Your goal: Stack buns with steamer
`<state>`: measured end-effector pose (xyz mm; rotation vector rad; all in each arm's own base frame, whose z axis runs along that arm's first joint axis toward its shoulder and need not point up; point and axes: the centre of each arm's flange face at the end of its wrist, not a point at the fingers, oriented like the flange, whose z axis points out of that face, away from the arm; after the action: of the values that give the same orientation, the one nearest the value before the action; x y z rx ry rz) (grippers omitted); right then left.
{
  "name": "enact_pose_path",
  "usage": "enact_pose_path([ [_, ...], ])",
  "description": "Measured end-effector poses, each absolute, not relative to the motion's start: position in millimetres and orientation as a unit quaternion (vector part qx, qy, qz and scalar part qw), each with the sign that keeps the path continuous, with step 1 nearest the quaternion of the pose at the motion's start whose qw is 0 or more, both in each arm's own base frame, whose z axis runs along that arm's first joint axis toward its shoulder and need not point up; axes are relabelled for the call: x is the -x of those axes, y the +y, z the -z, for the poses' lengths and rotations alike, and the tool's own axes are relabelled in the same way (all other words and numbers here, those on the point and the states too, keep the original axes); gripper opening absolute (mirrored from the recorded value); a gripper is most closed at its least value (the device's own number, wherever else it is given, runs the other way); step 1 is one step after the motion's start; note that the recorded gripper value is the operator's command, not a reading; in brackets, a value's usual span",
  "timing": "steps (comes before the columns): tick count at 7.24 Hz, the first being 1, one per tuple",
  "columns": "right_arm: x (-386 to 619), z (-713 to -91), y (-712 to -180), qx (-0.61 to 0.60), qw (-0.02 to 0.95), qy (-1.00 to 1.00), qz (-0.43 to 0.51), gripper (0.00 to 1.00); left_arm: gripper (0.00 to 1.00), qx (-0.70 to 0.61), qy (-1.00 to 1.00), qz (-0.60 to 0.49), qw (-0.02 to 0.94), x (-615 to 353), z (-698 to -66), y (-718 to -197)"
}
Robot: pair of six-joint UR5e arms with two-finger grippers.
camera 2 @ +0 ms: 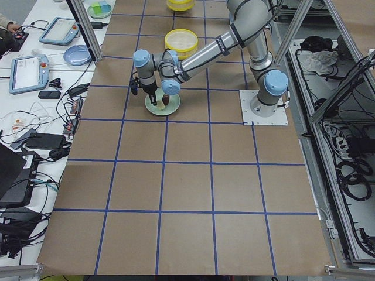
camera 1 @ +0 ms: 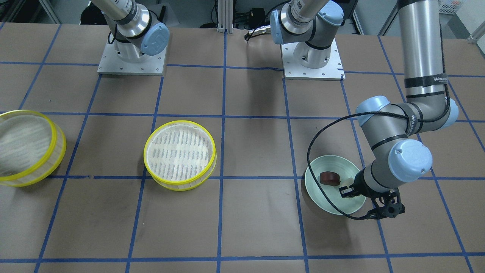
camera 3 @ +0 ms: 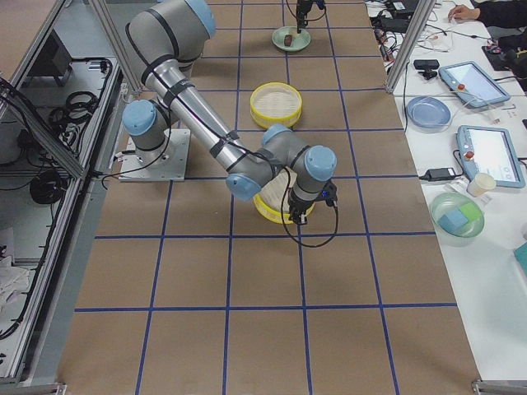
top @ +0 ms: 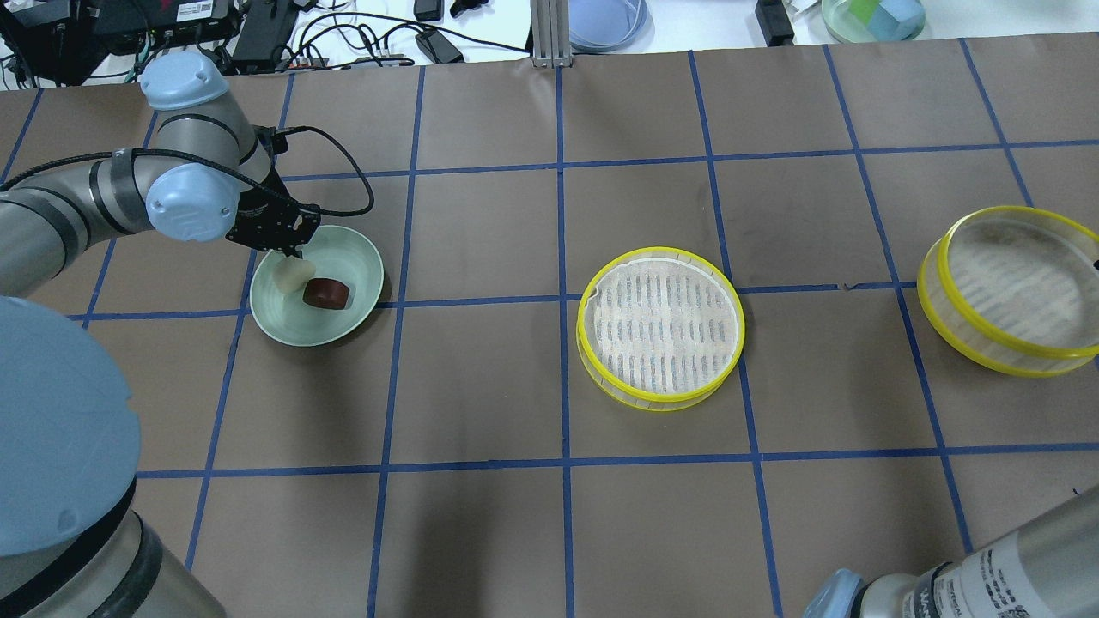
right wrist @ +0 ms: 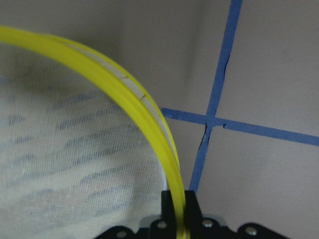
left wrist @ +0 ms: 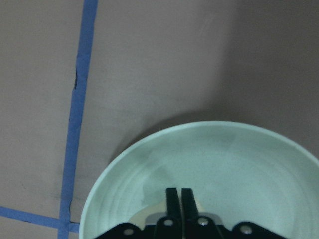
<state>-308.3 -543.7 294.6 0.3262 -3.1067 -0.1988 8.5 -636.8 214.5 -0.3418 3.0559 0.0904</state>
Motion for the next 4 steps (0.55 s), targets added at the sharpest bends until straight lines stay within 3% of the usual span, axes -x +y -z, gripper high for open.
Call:
enact_pose_path([
  [4, 223.5, -383.7, -532.3, -0.094, 0.022, -0.993, 0.064, 0.00, 0.00, 0.080, 0.997, 0.009, 0.019, 29.2, -292.7, -633.0],
])
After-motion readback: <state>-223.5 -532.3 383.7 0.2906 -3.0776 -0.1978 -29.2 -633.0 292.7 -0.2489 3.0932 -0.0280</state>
